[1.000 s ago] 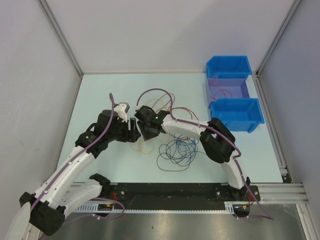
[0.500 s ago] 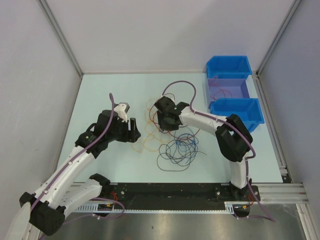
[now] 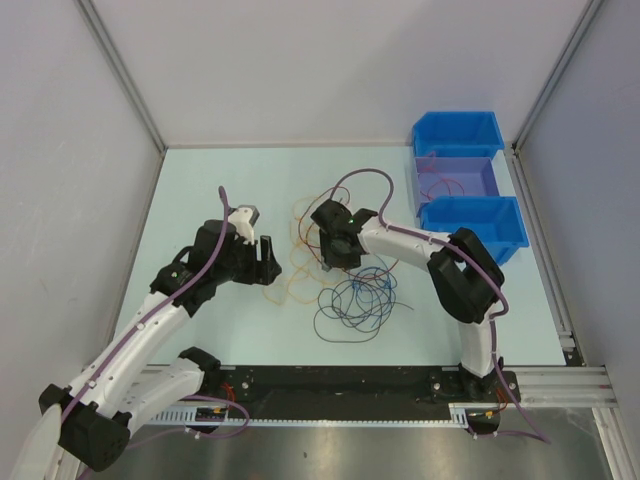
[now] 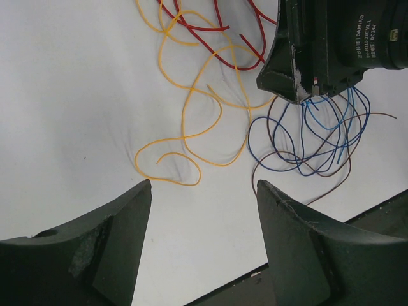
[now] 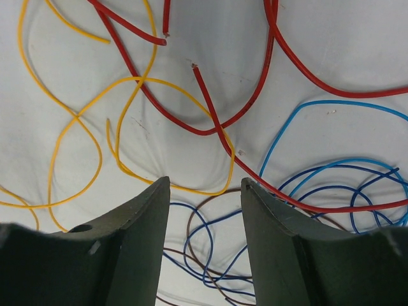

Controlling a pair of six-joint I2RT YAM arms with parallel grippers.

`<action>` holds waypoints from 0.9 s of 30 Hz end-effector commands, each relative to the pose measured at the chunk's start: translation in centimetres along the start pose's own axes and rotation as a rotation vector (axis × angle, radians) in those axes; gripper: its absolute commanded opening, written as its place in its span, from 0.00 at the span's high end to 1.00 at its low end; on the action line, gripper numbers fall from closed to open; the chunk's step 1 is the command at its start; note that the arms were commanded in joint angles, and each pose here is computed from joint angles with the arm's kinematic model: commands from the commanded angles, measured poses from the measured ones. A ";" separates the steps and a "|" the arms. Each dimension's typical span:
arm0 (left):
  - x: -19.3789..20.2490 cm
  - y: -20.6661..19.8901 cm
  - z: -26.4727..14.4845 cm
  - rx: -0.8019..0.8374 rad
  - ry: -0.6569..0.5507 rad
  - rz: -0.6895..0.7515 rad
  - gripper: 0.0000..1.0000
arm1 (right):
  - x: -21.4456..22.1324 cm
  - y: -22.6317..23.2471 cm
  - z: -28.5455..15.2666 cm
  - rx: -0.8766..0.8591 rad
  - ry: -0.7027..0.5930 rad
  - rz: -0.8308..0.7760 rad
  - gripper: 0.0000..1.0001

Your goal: Untangle the cables

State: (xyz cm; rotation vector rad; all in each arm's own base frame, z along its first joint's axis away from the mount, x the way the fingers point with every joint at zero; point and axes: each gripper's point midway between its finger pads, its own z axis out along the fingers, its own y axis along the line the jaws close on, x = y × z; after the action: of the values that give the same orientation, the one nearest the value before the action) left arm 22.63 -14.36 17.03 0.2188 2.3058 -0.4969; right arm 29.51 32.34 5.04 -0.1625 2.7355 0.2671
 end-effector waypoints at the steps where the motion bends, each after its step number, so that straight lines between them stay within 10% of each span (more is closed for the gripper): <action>1: -0.5 0.0 -0.2 0.003 -0.026 0.009 0.28 | 0.3 -0.2 1.0 0.021 -0.001 0.017 0.48; 11: -0.5 0.1 -0.2 0.000 -0.026 0.008 0.28 | 0.7 -0.6 2.7 0.031 0.021 0.023 0.56; 21: -0.5 0.1 -0.2 -0.001 -0.026 0.008 0.28 | 0.0 -0.7 2.1 0.040 -0.008 0.023 0.95; 27: -0.5 0.0 -0.2 0.002 -0.027 0.008 0.28 | -4.7 0.1 -1.4 0.071 -0.133 -0.031 1.00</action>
State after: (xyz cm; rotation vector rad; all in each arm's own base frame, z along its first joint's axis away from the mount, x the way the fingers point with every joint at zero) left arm 22.63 -14.35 17.03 0.2186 2.3057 -0.4965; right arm 30.07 31.65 2.73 -0.1576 2.7560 0.1726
